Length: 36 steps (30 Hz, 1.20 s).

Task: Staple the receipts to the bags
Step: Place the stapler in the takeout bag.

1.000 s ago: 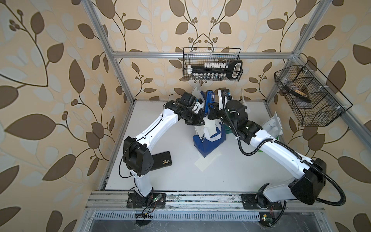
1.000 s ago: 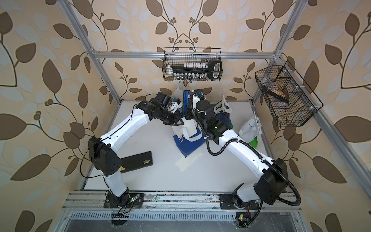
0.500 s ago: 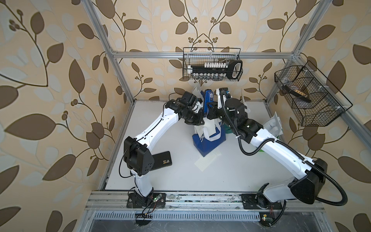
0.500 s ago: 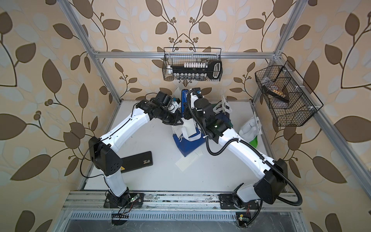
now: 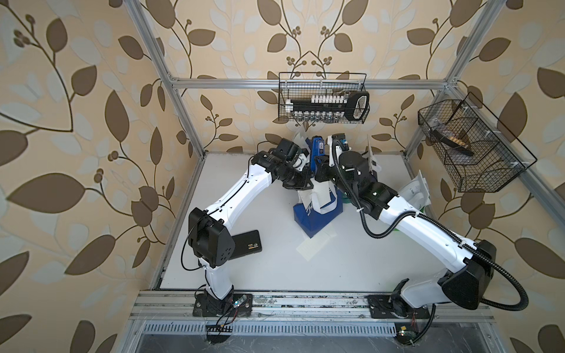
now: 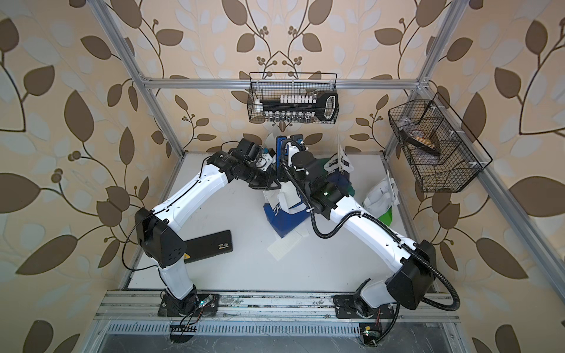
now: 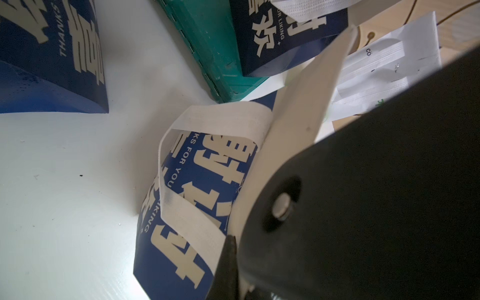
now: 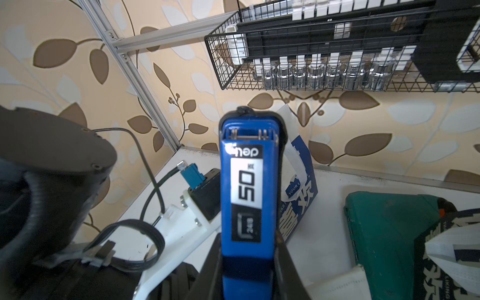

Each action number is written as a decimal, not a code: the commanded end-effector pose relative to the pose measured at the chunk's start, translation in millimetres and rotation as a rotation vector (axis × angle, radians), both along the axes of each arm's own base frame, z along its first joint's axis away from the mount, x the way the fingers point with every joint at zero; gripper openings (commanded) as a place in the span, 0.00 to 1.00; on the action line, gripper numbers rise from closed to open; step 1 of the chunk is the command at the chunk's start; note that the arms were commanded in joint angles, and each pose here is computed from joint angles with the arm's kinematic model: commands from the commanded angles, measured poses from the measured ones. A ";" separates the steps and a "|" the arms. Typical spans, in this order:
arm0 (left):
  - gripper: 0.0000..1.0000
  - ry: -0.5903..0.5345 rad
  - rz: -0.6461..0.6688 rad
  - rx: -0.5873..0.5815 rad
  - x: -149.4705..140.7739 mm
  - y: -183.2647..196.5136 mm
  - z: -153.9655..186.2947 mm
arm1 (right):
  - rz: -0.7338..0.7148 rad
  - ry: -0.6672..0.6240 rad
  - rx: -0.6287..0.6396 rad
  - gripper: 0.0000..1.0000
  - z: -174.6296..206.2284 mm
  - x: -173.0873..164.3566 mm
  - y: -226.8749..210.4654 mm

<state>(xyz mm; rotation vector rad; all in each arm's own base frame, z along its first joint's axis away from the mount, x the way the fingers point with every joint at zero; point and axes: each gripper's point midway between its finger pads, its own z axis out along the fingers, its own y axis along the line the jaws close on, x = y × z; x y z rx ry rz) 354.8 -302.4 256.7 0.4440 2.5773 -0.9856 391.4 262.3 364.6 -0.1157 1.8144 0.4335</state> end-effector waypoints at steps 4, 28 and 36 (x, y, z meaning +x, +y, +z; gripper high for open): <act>0.00 -0.055 -0.003 -0.121 0.4 -8.8 40.1 | -0.011 -0.089 0.000 0.00 24.3 -6.5 10.7; 0.00 -0.094 -0.029 -0.151 0.7 -3.1 46.3 | -0.037 -0.087 -0.113 0.00 -5.6 -17.0 -4.1; 0.00 -0.251 -0.087 -0.013 7.4 12.0 26.0 | -0.009 -0.057 -0.199 0.00 -35.8 -22.5 -6.7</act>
